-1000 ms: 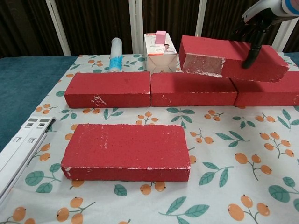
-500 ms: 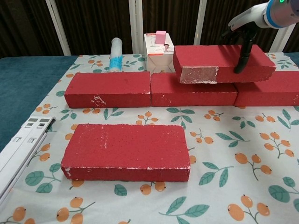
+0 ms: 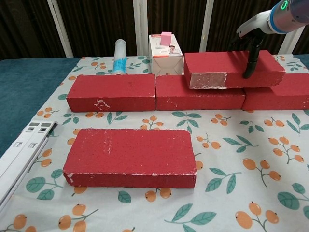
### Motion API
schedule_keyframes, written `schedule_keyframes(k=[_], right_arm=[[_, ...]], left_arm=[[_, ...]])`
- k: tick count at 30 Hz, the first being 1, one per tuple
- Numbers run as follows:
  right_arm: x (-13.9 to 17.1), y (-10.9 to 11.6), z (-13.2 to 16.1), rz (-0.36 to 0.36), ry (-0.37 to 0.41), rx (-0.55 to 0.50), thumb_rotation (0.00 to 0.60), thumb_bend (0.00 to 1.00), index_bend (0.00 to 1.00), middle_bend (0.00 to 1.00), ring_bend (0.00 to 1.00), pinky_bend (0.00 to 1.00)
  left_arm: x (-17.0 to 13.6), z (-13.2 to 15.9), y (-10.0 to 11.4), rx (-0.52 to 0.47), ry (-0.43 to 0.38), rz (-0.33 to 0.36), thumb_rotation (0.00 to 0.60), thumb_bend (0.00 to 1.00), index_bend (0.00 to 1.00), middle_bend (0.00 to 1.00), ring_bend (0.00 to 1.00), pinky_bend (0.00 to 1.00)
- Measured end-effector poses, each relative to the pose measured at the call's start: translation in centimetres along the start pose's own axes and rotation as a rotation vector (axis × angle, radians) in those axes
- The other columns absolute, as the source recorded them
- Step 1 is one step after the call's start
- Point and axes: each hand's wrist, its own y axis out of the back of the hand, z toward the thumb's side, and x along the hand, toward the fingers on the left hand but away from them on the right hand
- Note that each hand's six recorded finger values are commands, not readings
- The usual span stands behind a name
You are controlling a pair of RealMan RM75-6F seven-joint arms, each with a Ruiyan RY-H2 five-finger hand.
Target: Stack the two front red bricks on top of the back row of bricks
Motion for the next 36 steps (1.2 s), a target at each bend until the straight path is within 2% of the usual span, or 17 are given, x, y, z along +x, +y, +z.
schedule_keyframes(k=[8,36], right_arm=[[-0.5,-0.4,-0.7,0.025,-0.035,0.003,0.600,0.07,0.37,0.31,0.12,0.00],[-0.6,-1.1,1.3,0.048,-0.004,-0.033,0.600,0.07,0.37,0.31,0.12,0.00]], left_arm=[[0.0,0.0,0.0,0.000,0.003,0.000,0.600,0.00,0.05,0.00,0.00,0.13],[0.1,-0.2,0.1,-0.018,0.008,-0.002,0.600,0.00,0.05,0.00,0.00,0.13]])
